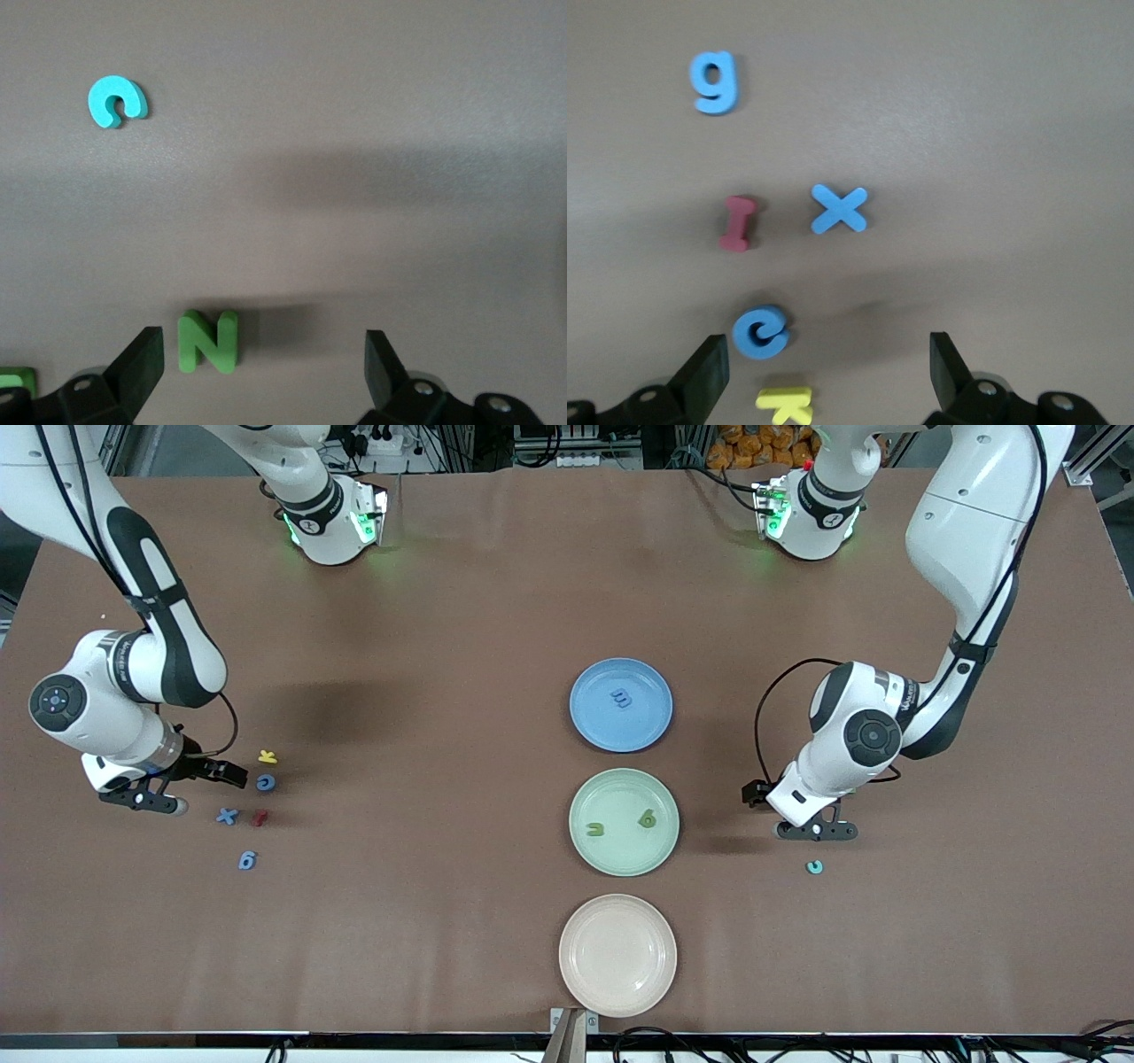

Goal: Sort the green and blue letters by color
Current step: 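Grasp the blue x with the right gripper while the left grasps N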

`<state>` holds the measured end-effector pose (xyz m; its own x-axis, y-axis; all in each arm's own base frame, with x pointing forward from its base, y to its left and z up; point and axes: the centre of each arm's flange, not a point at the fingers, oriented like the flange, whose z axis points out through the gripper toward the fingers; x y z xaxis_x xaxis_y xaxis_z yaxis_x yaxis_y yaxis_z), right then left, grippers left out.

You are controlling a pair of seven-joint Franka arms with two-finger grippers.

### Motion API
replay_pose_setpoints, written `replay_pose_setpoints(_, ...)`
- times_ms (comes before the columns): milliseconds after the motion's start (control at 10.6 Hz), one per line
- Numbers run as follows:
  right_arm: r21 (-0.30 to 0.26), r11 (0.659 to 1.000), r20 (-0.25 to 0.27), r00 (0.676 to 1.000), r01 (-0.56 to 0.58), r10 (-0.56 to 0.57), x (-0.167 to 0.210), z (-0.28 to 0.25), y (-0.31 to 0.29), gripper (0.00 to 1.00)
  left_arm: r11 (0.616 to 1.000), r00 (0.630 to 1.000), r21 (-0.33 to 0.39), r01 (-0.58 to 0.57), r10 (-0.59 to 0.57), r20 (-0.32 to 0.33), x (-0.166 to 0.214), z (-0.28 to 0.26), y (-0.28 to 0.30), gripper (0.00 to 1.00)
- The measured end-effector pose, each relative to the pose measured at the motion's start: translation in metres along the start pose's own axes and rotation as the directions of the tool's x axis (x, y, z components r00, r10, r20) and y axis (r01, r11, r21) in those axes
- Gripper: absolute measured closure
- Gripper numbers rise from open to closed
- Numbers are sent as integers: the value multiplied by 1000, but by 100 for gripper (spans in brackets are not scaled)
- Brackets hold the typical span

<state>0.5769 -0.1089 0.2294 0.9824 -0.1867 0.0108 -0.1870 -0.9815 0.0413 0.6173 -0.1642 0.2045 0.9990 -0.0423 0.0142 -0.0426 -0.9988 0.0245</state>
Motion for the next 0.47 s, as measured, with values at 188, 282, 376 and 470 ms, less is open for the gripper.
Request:
replay_pose_setpoints(188,2,1000,7,1000,-14,14,1,10,8,0,999,1000,29,-28,27,7,-4,7,-10,0)
replay_pose_setpoints(282,3,1000,5,1000,-16,16,3,11,9,0,998,999,46,-36,35,14,-7,13,-20,0)
replay_pose_setpoints(376,5,1000,2,1000,-15,15,9,13,8,0,998,999,45,-33,33,13,-10,18,-28,0)
replay_pose_setpoints(470,7,1000,2,1000,-16,16,15,19,8,0,999,999,40,-33,32,7,-13,22,-29,0)
